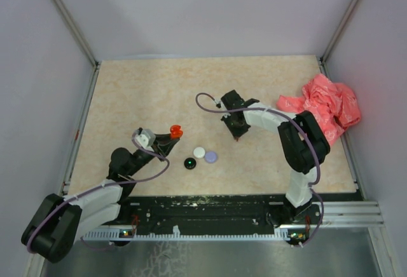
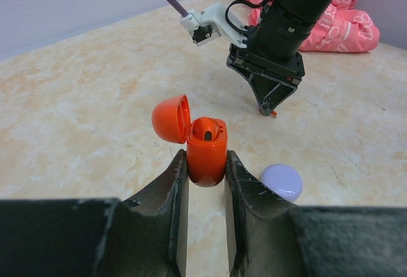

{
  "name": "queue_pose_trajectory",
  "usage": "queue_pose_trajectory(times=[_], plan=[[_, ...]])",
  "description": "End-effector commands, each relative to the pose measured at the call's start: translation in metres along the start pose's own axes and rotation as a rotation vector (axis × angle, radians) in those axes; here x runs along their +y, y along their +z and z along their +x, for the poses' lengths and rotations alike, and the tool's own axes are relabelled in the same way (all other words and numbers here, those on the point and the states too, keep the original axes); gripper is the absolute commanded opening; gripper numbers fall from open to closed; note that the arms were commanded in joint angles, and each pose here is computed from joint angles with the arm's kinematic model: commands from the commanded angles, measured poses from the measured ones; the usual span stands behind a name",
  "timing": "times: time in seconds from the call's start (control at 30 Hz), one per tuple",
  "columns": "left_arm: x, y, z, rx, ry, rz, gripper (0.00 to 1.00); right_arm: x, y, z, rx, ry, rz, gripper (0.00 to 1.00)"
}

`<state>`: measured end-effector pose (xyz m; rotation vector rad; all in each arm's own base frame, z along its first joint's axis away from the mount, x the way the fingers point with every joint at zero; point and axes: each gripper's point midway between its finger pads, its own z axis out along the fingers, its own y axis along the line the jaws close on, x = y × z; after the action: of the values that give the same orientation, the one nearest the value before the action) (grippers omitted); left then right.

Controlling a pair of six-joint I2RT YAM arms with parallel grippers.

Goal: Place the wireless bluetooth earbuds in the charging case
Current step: Pick up the earbud from the center of the board, then place the earbud in the charging case.

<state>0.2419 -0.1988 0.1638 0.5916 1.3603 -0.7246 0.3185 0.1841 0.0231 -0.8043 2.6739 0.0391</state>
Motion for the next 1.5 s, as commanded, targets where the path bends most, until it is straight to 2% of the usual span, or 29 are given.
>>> queue_pose_trajectory(times=[0.0, 0.27, 0.5, 0.67, 0.9, 1.17, 1.47], plan=[[-0.006, 0.004, -0.023, -0.079, 0.020, 0.042, 0.00, -0.006, -0.037, -0.018, -0.098, 0.008, 0.049, 0.11], [-0.014, 0.001, -0.044, -0.169, 0.058, 0.080, 0.00, 0.019, -0.109, -0.062, -0.333, -0.044, 0.155, 0.11], [-0.027, -0.004, -0.063, -0.264, 0.158, 0.143, 0.00, 0.040, -0.177, -0.092, -0.554, -0.068, 0.258, 0.10], [-0.031, -0.007, -0.082, -0.349, 0.208, 0.161, 0.00, 0.071, -0.227, -0.108, -0.731, -0.104, 0.262, 0.10], [-0.032, -0.001, -0.097, -0.397, 0.235, 0.171, 0.00, 0.111, -0.284, -0.116, -0.940, -0.174, 0.241, 0.10], [-0.036, 0.001, -0.110, -0.434, 0.228, 0.199, 0.00, 0.161, -0.325, -0.116, -1.143, -0.274, 0.157, 0.10], [-0.045, -0.005, -0.121, -0.477, 0.154, 0.237, 0.00, 0.186, -0.328, -0.118, -1.233, -0.318, 0.045, 0.09]])
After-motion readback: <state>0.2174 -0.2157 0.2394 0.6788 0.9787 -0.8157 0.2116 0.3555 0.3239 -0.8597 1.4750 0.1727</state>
